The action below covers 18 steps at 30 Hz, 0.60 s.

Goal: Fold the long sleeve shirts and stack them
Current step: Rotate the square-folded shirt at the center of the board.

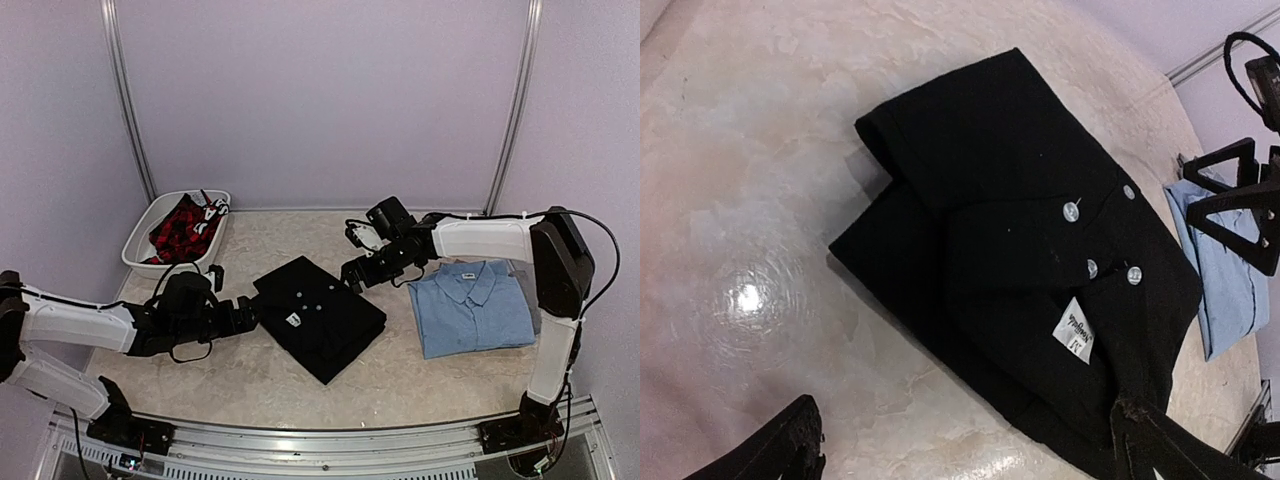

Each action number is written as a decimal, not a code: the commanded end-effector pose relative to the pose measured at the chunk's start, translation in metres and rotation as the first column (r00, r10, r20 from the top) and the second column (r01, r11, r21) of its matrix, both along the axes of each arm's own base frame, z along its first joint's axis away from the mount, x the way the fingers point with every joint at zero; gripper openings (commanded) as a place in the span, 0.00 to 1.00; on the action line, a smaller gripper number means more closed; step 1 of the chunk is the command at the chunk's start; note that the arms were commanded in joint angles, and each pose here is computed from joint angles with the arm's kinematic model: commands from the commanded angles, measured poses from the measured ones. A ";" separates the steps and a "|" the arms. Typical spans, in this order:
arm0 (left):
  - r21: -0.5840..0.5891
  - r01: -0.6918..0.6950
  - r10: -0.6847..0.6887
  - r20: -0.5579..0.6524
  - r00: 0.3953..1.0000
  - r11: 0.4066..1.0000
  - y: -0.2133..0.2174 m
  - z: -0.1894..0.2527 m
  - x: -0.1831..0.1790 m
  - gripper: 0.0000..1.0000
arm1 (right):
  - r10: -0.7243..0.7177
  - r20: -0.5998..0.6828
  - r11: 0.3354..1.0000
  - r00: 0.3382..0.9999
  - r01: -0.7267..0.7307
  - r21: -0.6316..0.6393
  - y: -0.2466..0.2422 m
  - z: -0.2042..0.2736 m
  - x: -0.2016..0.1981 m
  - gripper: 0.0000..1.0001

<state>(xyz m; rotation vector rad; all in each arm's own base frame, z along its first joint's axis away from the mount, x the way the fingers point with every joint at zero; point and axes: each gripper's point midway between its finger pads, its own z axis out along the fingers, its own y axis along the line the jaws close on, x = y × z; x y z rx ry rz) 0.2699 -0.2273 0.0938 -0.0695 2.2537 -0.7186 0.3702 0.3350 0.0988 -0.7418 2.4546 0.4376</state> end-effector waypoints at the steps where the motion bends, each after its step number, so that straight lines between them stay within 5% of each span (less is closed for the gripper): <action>1: -0.144 0.011 -0.019 -0.054 0.998 0.989 -0.028 -0.001 0.006 0.95 | 0.066 -0.097 0.985 0.993 -0.049 0.166 0.010 -0.012 -0.008 0.98; 18: -0.235 0.082 -0.123 -0.164 0.979 0.969 -0.062 -0.036 0.035 0.92 | 0.135 -0.213 0.959 0.968 -0.074 0.273 0.010 -0.034 -0.096 0.94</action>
